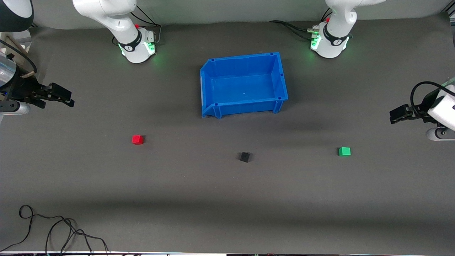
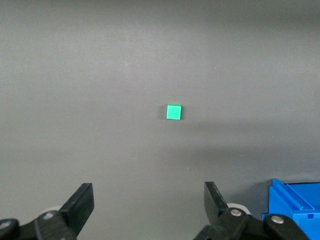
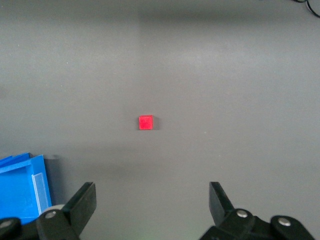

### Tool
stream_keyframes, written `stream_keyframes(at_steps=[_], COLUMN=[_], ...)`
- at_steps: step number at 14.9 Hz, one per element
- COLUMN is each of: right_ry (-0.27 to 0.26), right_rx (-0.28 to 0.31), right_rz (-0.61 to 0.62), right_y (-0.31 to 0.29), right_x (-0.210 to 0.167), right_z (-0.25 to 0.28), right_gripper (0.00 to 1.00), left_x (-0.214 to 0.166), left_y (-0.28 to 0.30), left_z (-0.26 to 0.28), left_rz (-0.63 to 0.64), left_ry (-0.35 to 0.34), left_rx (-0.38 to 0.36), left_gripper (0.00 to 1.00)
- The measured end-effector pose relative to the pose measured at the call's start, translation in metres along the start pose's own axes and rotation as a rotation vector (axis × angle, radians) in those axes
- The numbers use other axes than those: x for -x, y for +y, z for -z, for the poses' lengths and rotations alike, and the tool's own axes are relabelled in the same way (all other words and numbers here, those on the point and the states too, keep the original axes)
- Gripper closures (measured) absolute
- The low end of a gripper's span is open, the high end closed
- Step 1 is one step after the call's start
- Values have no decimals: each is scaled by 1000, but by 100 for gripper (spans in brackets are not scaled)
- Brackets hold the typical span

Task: Attach green and red cubes to black cube

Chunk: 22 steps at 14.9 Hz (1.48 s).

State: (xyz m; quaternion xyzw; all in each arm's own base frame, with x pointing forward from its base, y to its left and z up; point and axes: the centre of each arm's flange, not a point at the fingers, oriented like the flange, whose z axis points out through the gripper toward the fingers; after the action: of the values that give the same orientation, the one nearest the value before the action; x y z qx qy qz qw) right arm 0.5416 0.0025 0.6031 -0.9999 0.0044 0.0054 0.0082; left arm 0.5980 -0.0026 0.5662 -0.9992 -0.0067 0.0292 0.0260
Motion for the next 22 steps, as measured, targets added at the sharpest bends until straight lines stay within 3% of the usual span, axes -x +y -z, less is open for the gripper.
stream_keyframes(at_steps=[10, 16, 22], right_ry=[-14, -84, -143], right_rx=[1, 3, 10], right_rz=[13, 13, 13], right_y=[-8, -8, -10], right_x=[-3, 4, -19], right_z=[-2, -10, -59], right_gripper=[0, 0, 0], left_x=[-5, -4, -16], left_y=[1, -8, -29], left_z=[9, 6, -27], left_rz=[9, 37, 334], left_ry=[44, 28, -43], left_rx=[48, 72, 74], left_gripper=[0, 0, 0])
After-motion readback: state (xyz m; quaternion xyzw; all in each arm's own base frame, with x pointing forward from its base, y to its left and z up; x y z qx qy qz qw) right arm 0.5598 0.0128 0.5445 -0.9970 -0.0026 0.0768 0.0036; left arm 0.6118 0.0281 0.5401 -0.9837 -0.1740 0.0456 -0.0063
